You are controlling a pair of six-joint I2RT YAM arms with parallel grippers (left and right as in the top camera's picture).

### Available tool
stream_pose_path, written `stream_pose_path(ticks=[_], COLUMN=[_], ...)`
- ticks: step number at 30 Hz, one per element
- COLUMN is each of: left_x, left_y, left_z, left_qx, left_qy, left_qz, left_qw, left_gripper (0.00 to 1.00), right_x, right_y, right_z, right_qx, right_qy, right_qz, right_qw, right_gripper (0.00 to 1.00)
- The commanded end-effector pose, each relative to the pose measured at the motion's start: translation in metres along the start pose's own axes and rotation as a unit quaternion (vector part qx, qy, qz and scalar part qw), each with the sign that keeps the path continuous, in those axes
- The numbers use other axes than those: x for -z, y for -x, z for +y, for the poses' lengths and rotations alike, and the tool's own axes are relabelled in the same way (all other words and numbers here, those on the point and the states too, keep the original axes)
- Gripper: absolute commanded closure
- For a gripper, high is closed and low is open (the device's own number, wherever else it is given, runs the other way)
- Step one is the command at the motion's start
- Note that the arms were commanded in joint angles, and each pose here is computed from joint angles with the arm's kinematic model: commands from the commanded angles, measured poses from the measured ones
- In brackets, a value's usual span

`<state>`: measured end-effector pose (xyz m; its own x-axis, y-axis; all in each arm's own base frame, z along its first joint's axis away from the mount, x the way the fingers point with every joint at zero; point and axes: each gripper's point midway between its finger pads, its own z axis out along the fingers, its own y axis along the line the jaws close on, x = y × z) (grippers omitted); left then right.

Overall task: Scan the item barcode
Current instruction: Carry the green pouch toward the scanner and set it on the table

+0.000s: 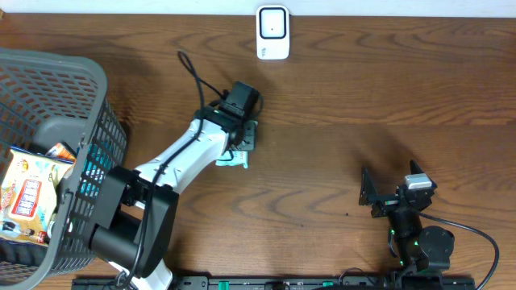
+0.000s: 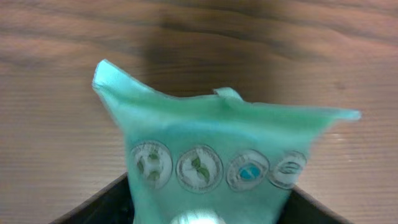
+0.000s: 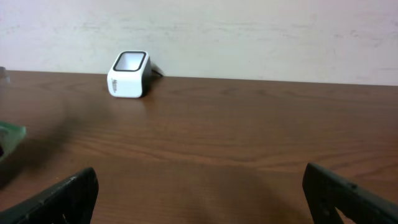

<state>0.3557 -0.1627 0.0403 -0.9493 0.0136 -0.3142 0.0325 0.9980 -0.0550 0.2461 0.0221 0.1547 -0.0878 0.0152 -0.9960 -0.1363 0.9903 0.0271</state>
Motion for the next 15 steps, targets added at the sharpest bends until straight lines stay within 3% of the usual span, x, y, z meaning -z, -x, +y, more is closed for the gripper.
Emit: stream_pose_path(ticks=[1,5,11,15], left_x=[0.007,0.029,0.142,0.219], left_y=[0.005,0.008,0.039,0.058], left_z=[0.011,0.012,0.035,0.076], left_qx=[0.04,0.039,0.062,0.111], left_qy=[0.015,0.013,0.01,0.031], left_qz=[-0.009,-0.016,-0.108,-0.205], left_qw=[0.999,0.999,0.992,0.972], left_gripper=[0.02,0.02,0.02,0.02], right_x=[0.0,0.0,0.0,0.0], right_y=[-0.001,-0.001,-0.001,-0.001], right_z=[0.002,0.002,0.002,0.002], right_qx=[0.006,0.006,0.006,0.006], right_qy=[0.003,0.003,0.003,0.003], right_qz=[0.001,0.001,0.001,0.001], right_qw=[1.0,1.0,1.0,1.0], right_gripper=[0.01,0.01,0.01,0.01])
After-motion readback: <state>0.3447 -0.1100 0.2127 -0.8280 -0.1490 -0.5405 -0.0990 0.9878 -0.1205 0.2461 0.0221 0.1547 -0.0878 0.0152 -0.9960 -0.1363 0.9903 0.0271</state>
